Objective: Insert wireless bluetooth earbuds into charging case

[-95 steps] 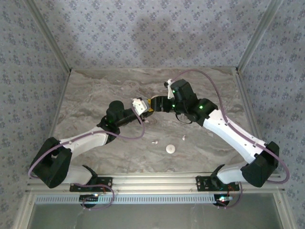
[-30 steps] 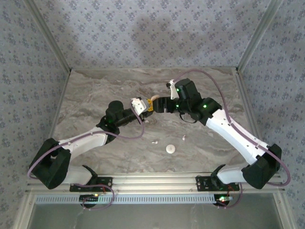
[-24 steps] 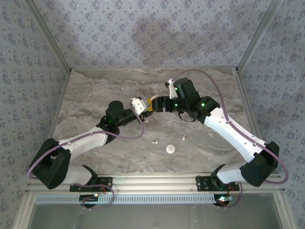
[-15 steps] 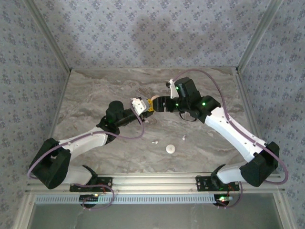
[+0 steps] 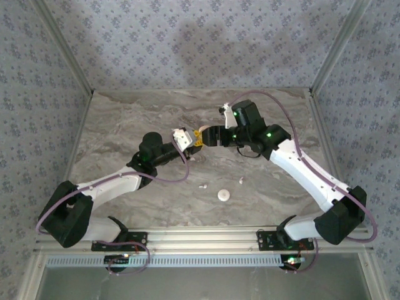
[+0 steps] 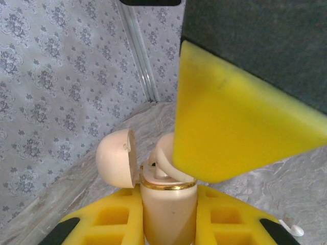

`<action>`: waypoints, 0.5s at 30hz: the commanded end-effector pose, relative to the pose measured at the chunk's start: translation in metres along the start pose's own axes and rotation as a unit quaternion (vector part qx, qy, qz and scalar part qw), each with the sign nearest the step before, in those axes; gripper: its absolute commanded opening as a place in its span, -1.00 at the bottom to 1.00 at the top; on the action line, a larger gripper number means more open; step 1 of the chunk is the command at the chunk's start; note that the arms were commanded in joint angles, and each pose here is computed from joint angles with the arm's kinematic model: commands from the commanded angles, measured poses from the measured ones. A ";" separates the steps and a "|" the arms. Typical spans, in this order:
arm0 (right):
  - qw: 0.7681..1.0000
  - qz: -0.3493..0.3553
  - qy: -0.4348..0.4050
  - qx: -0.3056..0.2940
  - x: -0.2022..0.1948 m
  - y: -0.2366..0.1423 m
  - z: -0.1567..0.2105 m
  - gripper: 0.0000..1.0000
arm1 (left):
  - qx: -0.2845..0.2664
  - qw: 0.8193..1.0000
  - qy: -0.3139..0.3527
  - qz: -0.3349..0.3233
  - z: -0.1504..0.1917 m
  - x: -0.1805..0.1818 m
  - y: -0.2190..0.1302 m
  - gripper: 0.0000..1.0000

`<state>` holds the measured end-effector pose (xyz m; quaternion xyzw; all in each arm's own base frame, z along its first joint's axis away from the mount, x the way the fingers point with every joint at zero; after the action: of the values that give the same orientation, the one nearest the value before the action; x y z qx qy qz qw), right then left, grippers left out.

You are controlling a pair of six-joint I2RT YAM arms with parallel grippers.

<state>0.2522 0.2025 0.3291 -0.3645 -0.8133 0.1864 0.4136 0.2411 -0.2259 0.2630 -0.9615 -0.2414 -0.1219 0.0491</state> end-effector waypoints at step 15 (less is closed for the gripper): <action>0.999 0.029 0.011 -0.023 -0.017 -0.017 0.000 0.46 | -0.049 0.999 0.013 -0.004 -0.028 0.005 -0.003 -0.79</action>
<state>0.2524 0.1865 0.3306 -0.3815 -0.8077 0.1736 0.4148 0.2404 -0.2261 0.2634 -0.9624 -0.2394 -0.1189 0.0476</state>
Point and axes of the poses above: each hand's point on the last joint's axis, 136 mm out from that joint toward the fingers, its own y axis out along the fingers, its own x axis along the line the jaws close on, z = x × y, the point moved 10 cm from there along -y, back along the fingers, and after that the axes turned 2 degrees about y, right-handed, at the moved point
